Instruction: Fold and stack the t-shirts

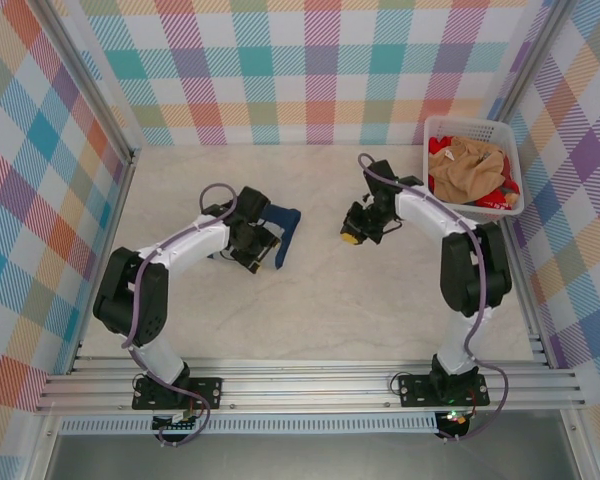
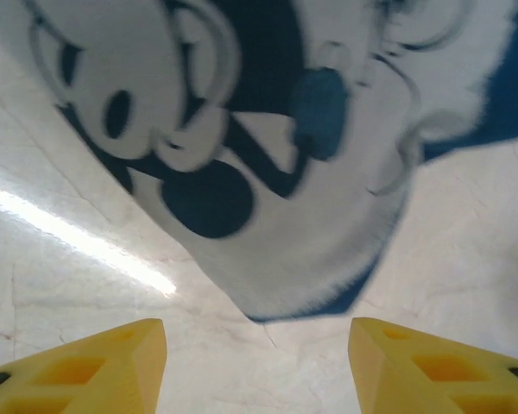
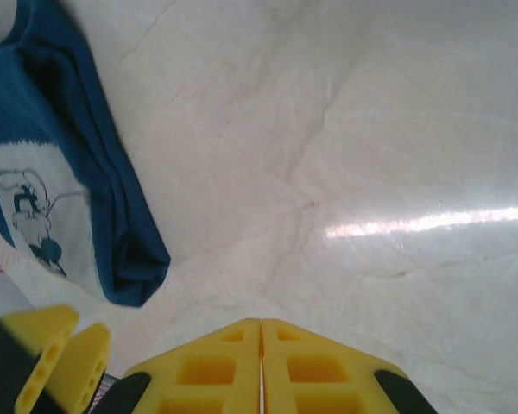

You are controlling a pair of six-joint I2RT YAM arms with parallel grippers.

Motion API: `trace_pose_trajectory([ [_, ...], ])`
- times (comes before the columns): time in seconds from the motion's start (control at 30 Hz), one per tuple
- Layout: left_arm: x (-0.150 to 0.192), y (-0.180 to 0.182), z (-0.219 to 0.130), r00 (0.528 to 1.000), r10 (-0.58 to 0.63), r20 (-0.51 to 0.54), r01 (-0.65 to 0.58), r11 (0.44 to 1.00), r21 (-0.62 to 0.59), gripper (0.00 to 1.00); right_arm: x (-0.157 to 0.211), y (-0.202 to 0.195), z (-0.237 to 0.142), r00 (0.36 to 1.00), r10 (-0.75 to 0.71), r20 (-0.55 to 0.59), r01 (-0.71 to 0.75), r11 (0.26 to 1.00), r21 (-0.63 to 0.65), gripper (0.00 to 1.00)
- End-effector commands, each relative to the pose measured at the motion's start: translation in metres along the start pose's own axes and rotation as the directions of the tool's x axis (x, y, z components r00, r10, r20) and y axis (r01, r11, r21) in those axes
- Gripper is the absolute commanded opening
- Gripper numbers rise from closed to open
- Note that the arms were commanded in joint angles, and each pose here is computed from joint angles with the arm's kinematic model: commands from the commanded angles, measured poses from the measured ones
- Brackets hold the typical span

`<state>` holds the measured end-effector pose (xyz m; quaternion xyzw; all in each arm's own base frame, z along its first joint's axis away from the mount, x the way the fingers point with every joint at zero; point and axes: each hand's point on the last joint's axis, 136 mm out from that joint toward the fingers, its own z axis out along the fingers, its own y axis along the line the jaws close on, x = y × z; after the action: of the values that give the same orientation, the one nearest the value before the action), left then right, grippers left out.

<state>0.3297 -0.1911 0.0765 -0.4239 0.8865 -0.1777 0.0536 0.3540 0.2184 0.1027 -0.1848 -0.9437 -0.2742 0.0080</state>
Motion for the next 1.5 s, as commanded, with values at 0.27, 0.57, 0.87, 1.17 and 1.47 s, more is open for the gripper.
trace_pose_trajectory([
  [0.27,0.002,-0.025,0.047,0.975,-0.22,-0.009,0.22,0.972,0.077,0.58,0.031,-0.002,-0.022,0.998,-0.058,0.001,0.058,0.997,-0.048,0.08],
  [0.57,-0.021,-0.023,0.072,0.949,-0.308,0.062,0.308,0.951,0.019,0.55,0.037,-0.004,-0.023,0.999,-0.049,-0.008,0.049,0.998,-0.047,0.08],
  [0.87,-0.131,0.005,0.063,0.895,-0.407,0.182,0.414,0.91,0.0,0.54,0.044,-0.016,-0.03,0.999,-0.041,-0.004,0.041,0.999,-0.027,0.07],
  [1.17,-0.243,0.006,0.068,0.878,-0.456,0.142,0.451,0.89,0.073,0.52,0.052,-0.031,-0.038,1.0,-0.012,0.005,0.012,1.0,-0.012,0.07],
  [1.47,-0.308,-0.02,0.074,0.882,-0.46,0.099,0.44,0.881,0.176,0.54,0.053,-0.037,-0.041,1.0,0.005,0.006,-0.005,1.0,-0.006,0.07],
])
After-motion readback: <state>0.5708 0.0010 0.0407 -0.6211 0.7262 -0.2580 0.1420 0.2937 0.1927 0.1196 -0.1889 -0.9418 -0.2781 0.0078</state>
